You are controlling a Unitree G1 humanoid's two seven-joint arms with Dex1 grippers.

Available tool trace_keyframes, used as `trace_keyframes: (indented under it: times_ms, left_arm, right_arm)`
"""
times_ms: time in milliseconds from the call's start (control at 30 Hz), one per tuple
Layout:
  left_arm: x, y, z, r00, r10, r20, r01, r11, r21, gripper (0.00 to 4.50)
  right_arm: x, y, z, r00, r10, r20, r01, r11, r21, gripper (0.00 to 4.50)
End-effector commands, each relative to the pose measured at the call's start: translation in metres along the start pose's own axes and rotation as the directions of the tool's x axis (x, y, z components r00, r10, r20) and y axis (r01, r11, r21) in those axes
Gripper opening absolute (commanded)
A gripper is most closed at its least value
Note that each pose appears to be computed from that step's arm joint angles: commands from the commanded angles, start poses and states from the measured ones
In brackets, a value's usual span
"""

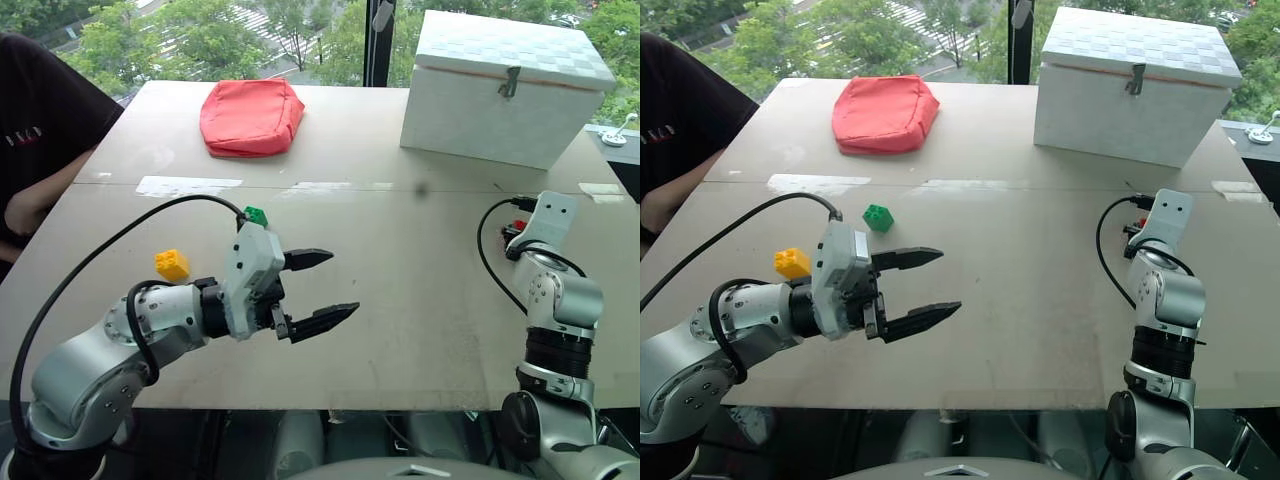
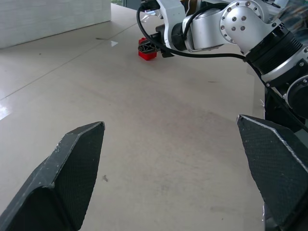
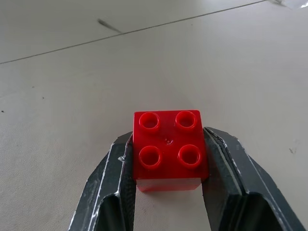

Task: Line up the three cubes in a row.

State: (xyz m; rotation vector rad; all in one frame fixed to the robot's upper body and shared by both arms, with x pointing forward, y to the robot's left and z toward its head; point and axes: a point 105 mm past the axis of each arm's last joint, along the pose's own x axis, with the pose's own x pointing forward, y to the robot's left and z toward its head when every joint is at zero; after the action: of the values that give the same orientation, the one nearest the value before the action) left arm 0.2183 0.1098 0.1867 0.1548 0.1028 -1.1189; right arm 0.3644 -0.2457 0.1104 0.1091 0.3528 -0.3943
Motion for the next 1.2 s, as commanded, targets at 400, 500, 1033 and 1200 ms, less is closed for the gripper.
trace_keyframes:
  times_ms: [400, 500, 1033, 1200]
  left_arm:
    - [-0.023, -0.005, -0.015, 0.997, 0.056, 0.044, -0.055, 0.998, -0.012, 4.50]
    - [-0.031, -0.010, -0.020, 1.000, 0.016, 0.022, -0.015, 0.997, -0.074, 4.50]
    - [-0.046, -0.018, -0.026, 0.999, 0.034, -0.031, -0.036, 0.997, -0.070, 4.50]
    - [-0.047, -0.015, -0.026, 0.999, 0.040, -0.036, -0.042, 0.997, -0.061, 4.50]
  right_arm:
    - [-0.076, 0.082, 0.025, 0.356, 0.904, -0.237, -0.865, 0.222, -0.450, 1.31]
    - [-0.084, 0.096, 0.019, 0.160, 0.916, -0.367, -0.855, -0.057, -0.515, 1.31]
    - [-0.070, 0.131, 0.002, -0.064, 0.831, -0.553, -0.780, -0.387, -0.492, 1.31]
    - [-0.061, 0.132, -0.004, 0.005, 0.827, -0.562, -0.757, -0.364, -0.542, 1.31]
